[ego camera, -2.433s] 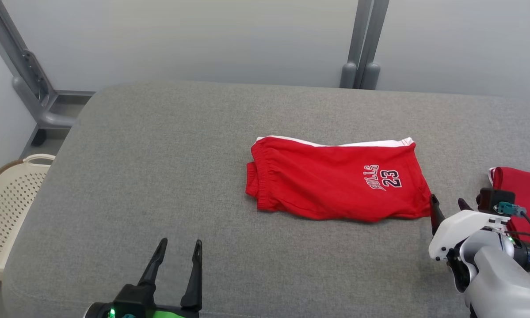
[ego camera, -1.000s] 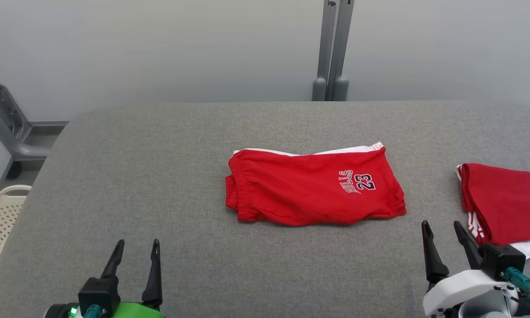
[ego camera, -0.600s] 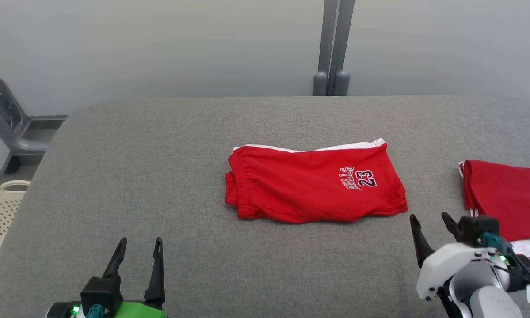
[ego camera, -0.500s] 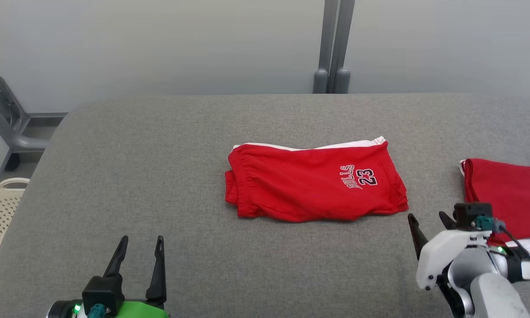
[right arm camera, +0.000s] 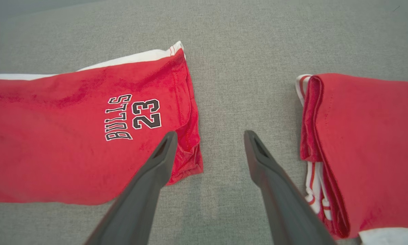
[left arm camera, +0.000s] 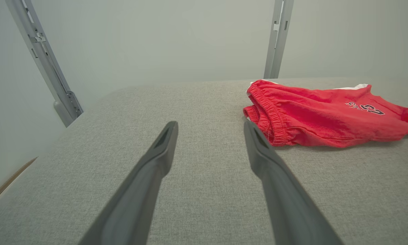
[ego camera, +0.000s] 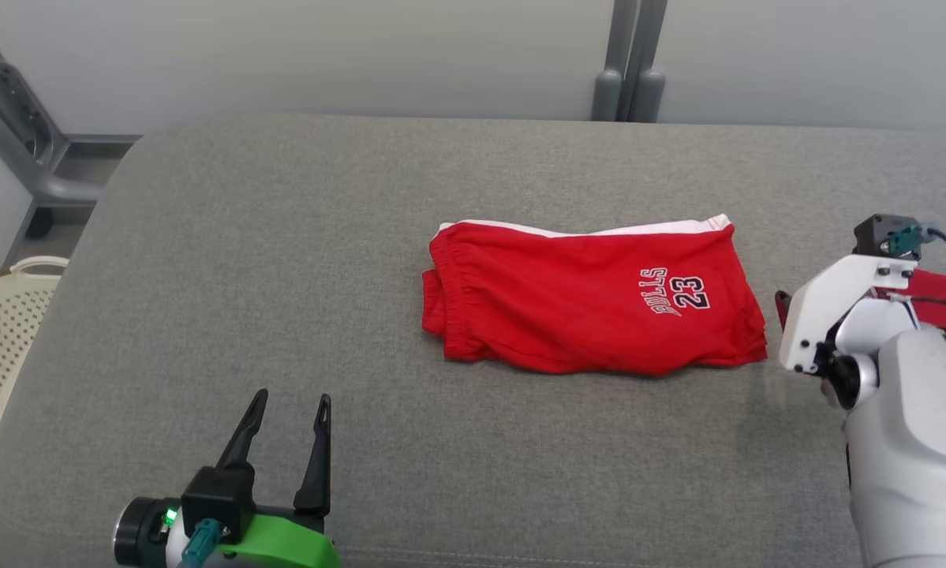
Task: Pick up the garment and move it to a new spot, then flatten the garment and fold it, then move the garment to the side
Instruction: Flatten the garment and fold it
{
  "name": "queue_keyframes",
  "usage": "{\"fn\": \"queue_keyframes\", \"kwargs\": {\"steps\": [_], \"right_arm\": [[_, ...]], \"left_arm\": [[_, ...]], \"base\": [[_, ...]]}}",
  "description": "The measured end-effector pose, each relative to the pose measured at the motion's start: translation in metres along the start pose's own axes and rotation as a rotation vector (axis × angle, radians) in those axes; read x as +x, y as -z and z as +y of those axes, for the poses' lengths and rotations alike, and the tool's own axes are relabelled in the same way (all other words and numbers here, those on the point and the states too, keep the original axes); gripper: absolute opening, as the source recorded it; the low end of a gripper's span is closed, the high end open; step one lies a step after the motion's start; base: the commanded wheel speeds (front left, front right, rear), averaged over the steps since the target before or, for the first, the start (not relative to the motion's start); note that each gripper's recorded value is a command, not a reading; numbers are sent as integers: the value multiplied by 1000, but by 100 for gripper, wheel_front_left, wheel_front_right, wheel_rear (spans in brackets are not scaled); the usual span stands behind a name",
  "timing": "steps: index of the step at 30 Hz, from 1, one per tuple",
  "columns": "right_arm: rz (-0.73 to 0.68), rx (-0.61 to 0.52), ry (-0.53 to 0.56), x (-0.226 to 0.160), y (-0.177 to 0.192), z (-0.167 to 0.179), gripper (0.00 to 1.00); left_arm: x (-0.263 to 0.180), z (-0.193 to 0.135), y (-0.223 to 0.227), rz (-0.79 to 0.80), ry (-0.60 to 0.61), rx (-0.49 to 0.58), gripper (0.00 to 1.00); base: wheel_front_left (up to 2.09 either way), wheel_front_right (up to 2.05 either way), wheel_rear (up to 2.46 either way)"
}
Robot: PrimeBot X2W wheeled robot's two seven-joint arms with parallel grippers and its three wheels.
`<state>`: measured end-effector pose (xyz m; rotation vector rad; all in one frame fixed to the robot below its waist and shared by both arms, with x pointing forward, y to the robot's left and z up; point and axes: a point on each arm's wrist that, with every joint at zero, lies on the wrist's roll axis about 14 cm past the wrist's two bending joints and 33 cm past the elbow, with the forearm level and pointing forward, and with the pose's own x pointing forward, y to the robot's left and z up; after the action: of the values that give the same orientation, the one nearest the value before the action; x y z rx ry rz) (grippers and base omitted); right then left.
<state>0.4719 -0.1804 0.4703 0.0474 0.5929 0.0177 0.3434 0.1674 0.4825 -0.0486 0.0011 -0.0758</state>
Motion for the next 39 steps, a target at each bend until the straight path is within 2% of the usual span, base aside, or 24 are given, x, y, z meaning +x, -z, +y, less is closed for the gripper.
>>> {"fn": "queue_keyframes", "kwargs": {"steps": [9, 27, 33, 34, 36, 38, 39], "right_arm": [[138, -26, 37, 41, -10, 5, 100], [376, -87, 18, 100, 44, 27, 100], [393, -42, -2, 102, 47, 33, 100], [396, -29, -8, 102, 47, 35, 97], [403, -43, -21, 102, 47, 42, 55], [404, -67, -29, 101, 48, 46, 37], [404, -67, -29, 101, 48, 46, 24]], "left_arm": [[4, 10, 4, 17, -35, -3, 100], [1, 24, 32, 112, -91, 3, 100], [4, 22, 33, 114, -86, 1, 100], [4, 22, 33, 115, -85, 0, 100], [4, 22, 33, 117, -83, 1, 100], [4, 21, 33, 116, -82, 2, 100], [4, 21, 33, 116, -82, 2, 100]], "base": [[0, 0, 0], [0, 0, 0], [0, 0, 0], [0, 0, 0], [0, 0, 0], [0, 0, 0], [0, 0, 0]]}}
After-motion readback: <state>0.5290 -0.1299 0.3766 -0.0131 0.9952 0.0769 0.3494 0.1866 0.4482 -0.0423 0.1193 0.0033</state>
